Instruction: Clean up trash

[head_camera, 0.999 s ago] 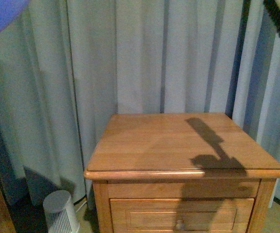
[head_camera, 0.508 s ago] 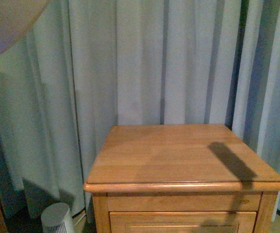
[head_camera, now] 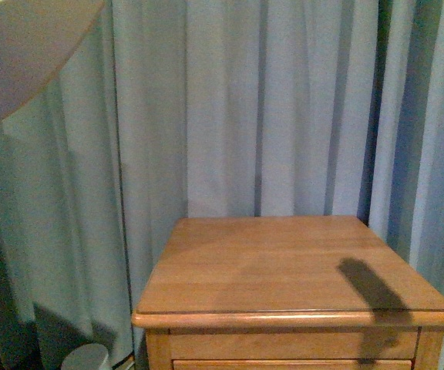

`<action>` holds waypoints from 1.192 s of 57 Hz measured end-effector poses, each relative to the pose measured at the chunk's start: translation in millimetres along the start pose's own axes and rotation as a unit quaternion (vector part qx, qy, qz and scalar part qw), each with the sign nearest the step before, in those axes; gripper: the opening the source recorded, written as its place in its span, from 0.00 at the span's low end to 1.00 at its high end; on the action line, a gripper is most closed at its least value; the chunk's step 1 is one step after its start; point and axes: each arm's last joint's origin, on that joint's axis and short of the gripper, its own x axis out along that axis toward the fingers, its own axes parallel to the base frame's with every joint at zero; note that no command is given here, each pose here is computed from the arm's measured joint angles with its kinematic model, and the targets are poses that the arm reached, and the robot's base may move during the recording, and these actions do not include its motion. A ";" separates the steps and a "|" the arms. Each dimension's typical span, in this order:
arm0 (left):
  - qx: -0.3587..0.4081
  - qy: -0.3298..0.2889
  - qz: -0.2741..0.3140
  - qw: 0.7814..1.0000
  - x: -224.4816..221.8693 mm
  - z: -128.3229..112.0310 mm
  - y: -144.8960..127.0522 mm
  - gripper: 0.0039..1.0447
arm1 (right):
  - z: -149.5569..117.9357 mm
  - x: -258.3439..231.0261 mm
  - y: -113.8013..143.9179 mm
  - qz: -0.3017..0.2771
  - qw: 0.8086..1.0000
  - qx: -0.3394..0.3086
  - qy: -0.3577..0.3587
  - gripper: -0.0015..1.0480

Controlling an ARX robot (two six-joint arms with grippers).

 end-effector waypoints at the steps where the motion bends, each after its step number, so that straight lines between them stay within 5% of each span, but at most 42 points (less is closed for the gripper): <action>1: 0.000 0.000 0.000 1.000 0.0 0.0 0.0 0.27 | -0.4 0.0 0.0 0.000 1.000 0.000 0.000 0.19; 68: -0.005 0.002 -0.002 1.000 -0.2 -2.3 -0.8 0.27 | -11.1 1.1 -3.1 -0.019 1.000 0.000 0.011 0.19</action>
